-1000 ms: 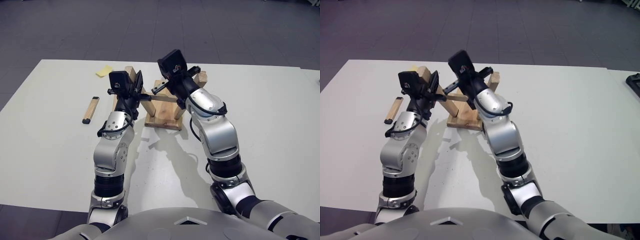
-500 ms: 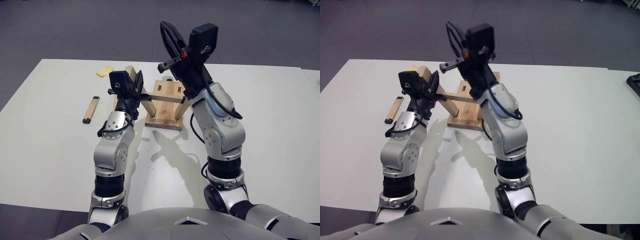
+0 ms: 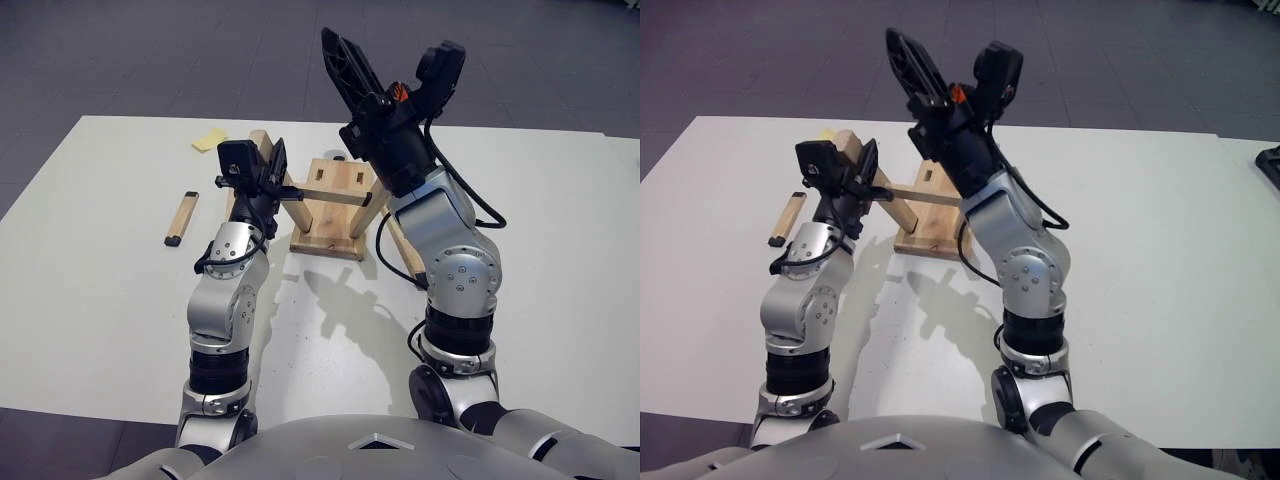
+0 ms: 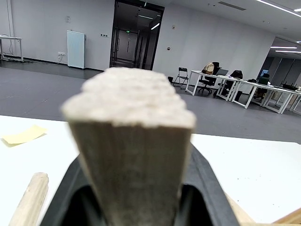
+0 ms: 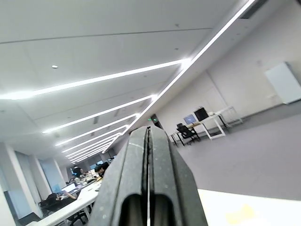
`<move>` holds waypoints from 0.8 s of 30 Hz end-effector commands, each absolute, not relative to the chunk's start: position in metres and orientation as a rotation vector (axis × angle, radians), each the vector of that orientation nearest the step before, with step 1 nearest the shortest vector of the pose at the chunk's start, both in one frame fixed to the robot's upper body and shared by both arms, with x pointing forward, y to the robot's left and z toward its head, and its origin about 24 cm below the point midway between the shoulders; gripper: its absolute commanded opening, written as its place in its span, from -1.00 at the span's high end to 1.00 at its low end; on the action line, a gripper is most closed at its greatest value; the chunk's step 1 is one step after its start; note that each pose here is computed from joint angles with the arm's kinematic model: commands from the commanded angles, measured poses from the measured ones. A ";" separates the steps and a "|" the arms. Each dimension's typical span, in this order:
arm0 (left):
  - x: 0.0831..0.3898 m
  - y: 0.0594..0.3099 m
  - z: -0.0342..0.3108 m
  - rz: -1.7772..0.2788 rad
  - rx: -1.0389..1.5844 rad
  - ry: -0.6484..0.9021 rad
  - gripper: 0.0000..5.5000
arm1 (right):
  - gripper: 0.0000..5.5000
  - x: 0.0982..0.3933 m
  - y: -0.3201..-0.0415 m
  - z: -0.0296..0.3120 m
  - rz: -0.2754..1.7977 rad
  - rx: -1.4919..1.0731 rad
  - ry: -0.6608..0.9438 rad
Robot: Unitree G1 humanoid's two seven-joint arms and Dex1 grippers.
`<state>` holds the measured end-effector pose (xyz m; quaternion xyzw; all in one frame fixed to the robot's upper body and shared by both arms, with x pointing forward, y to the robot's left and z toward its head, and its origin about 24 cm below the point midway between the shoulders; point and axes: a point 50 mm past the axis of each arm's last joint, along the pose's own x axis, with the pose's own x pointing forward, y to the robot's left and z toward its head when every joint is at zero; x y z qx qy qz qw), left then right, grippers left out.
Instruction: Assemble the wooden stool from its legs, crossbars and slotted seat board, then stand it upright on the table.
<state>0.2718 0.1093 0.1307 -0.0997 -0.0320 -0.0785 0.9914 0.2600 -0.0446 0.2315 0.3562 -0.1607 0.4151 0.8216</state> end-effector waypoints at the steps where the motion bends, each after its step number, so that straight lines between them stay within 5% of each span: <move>1: 0.263 0.107 0.075 -0.148 -0.186 0.224 0.63 | 1.00 0.273 -0.015 0.213 0.831 0.524 -0.202; 8: 0.262 0.107 0.075 -0.149 -0.182 0.223 0.63 | 1.00 0.282 -0.010 0.147 0.666 0.031 -0.069; 19: 0.261 0.107 0.076 -0.147 -0.179 0.220 0.63 | 1.00 0.281 -0.029 0.139 0.526 -0.427 -0.187; 24: 0.262 0.106 0.076 -0.149 -0.178 0.219 0.63 | 1.00 0.279 -0.028 0.104 0.582 -0.661 -0.114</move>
